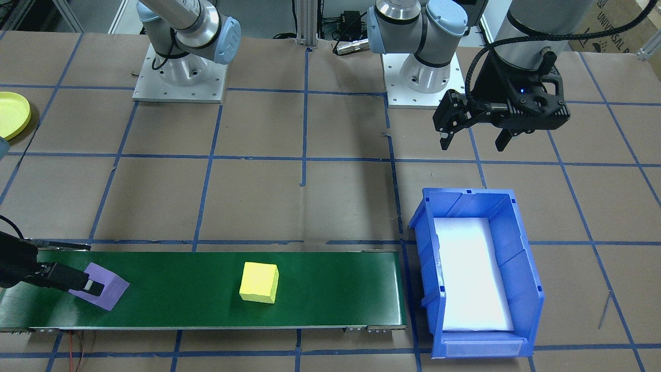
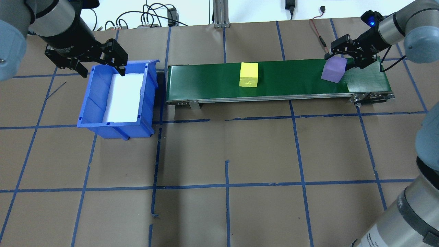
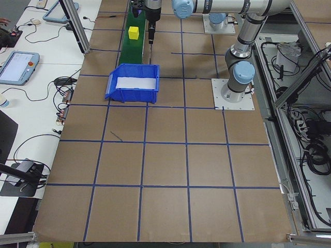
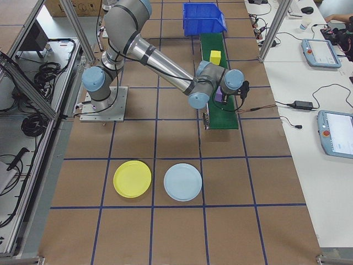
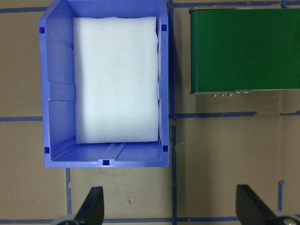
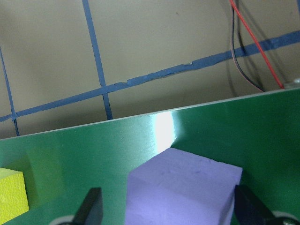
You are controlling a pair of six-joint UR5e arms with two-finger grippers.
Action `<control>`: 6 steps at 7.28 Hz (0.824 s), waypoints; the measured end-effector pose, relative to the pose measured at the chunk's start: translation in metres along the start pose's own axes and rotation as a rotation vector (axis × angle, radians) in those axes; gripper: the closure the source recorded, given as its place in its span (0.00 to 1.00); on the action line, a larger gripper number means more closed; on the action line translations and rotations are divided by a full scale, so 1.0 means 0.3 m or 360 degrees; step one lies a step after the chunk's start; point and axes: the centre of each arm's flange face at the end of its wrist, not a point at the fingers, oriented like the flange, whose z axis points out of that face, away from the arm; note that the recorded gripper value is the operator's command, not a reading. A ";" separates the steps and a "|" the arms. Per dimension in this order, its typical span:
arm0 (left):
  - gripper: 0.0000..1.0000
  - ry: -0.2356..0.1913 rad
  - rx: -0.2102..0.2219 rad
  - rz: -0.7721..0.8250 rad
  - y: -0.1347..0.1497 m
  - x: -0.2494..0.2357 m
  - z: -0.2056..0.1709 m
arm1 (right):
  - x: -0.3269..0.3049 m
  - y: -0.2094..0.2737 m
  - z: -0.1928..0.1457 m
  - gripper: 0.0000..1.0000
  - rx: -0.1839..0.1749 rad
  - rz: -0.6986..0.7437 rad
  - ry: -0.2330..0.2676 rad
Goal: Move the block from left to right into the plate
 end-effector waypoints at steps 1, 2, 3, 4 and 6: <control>0.00 0.0000 -0.0001 0.0000 0.000 0.000 0.000 | 0.000 -0.007 0.010 0.01 0.0011 -0.0002 0.0002; 0.00 0.0001 -0.0001 0.0000 0.000 0.000 0.000 | 0.004 -0.012 0.018 0.03 0.0022 0.0003 0.0005; 0.00 0.0003 0.0000 0.0000 0.000 0.000 0.000 | 0.003 -0.014 0.023 0.03 0.0026 0.0018 0.0011; 0.00 0.0004 0.0001 0.0000 0.000 0.001 0.000 | -0.001 -0.010 0.030 0.02 0.0019 0.0023 0.0026; 0.00 0.0004 0.0001 0.0000 0.000 0.001 0.000 | -0.042 0.032 0.047 0.01 -0.0079 -0.0058 0.0198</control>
